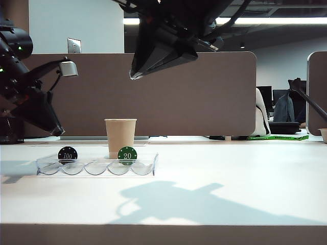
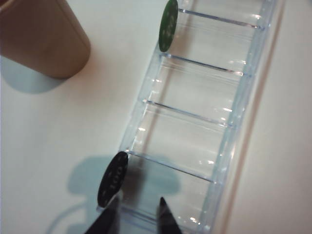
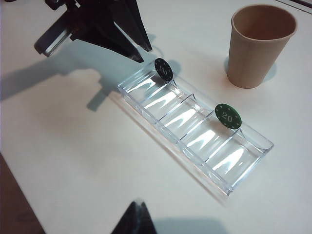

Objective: Pick up the chip with the greater value and put it into the paper cup.

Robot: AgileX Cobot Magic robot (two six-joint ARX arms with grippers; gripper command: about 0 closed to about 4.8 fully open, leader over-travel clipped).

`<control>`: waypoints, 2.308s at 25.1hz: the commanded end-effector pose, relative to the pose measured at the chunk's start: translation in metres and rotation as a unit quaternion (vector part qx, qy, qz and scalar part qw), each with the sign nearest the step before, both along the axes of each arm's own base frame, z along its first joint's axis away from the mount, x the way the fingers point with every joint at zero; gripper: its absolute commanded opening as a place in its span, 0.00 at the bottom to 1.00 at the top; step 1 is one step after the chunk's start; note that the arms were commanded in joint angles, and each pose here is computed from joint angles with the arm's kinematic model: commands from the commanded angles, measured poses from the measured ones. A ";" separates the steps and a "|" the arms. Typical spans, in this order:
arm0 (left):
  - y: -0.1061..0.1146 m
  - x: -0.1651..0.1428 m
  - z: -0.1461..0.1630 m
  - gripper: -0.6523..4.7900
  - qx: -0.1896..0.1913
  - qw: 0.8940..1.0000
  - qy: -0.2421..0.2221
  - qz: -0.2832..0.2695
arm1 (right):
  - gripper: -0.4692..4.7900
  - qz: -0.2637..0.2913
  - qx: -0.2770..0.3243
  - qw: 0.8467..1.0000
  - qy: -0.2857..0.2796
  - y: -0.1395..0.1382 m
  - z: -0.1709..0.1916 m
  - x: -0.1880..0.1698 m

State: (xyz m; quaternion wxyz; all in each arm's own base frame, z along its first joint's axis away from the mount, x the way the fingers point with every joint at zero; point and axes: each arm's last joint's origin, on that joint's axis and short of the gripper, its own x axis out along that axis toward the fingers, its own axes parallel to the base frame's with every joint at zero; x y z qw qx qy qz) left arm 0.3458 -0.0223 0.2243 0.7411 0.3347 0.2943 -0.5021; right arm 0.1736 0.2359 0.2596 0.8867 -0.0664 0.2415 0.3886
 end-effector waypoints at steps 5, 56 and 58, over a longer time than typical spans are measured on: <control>-0.003 0.000 0.003 0.31 -0.003 1.000 -0.009 -0.009 | 0.08 -0.003 0.006 1.000 -0.004 0.000 0.002 0.000; -0.008 0.019 -0.016 0.31 -0.005 1.000 -0.020 -0.010 | 0.08 -0.003 -0.001 1.000 0.001 0.003 -0.003 0.002; -0.008 0.019 -0.015 0.33 -0.007 1.000 -0.022 -0.011 | 0.08 -0.003 -0.001 1.000 0.001 0.003 -0.003 0.002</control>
